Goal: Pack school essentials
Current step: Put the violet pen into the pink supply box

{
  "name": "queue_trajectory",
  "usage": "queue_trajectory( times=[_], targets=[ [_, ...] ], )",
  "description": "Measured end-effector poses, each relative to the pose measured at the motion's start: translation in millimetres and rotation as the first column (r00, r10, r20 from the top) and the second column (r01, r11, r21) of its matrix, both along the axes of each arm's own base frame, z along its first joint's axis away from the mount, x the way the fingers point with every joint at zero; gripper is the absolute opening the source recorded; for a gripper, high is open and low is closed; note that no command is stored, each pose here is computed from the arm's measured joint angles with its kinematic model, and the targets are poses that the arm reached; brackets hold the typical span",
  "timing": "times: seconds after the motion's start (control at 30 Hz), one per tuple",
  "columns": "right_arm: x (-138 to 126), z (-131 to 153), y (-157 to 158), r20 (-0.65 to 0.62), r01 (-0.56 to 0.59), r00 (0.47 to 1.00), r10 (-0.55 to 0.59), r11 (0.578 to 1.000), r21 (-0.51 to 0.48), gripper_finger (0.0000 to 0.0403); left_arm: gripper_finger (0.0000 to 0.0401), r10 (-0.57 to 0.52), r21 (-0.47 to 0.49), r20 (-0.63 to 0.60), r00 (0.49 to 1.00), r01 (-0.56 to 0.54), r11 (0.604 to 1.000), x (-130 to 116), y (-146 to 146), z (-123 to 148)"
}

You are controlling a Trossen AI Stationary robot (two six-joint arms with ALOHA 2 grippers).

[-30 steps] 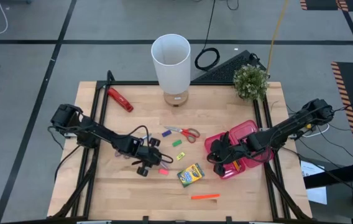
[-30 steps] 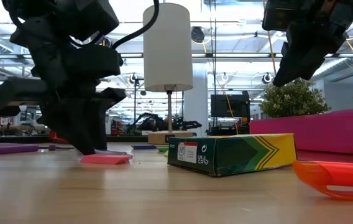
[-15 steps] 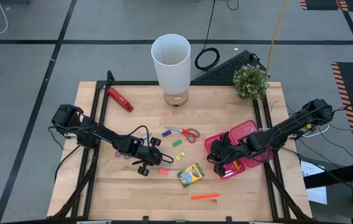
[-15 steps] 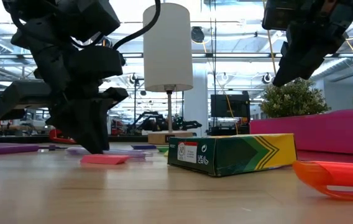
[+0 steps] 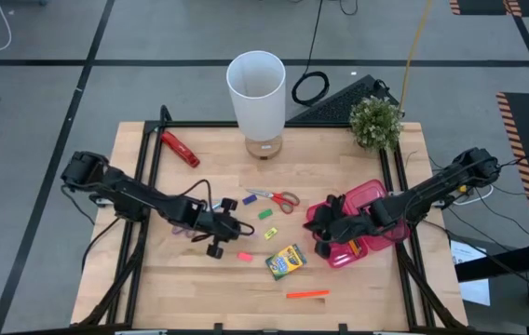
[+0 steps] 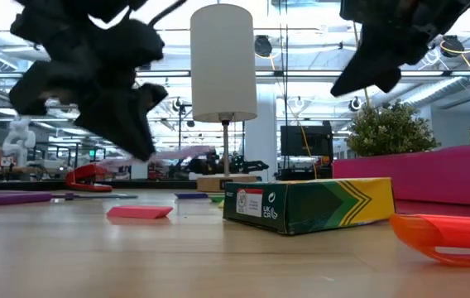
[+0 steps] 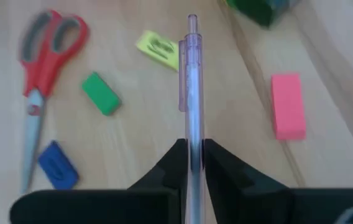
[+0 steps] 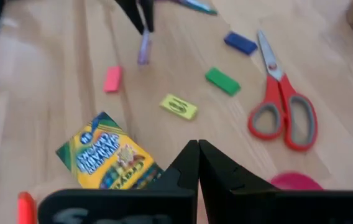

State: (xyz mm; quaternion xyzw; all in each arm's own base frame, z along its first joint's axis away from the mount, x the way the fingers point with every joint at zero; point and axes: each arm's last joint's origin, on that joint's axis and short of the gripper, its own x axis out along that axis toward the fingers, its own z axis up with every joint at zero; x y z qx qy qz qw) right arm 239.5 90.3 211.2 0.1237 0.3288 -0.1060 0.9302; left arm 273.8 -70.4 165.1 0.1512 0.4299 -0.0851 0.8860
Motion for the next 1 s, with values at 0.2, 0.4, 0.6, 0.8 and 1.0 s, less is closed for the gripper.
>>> queue_trajectory(
  times=[0.2, 0.4, 0.6, 0.8, 1.0],
  targets=[
    [9, 6, 3, 0.101, -0.041, 0.994, 0.044, 0.999, -0.034, 0.0000, 0.0055, 0.034, 0.000, 0.095, 0.995, -0.034, 0.999, -3, 2, 20],
    [22, 6, 9, 0.193, -0.084, 0.976, 0.103, 0.991, -0.105, 0.0000, 0.0045, 0.045, -0.053, 0.271, 0.962, -0.032, 0.998, -6, 3, 51],
    [39, 3, 16, 0.295, -0.119, 0.940, 0.169, 0.976, -0.180, 0.0000, 0.0050, 0.079, -0.105, 0.464, 0.882, -0.034, 0.994, -12, 5, 85],
    [56, -2, 23, 0.414, -0.127, 0.881, 0.230, 0.957, -0.261, 0.0020, 0.0054, 0.103, -0.177, 0.667, 0.738, 0.023, 0.984, -10, 3, 114],
    [63, 2, 26, 0.511, -0.103, 0.819, 0.260, 0.944, -0.314, 0.0060, 0.0046, 0.128, -0.251, 0.780, 0.612, 0.119, 0.961, -6, -1, 129]
  ],
)
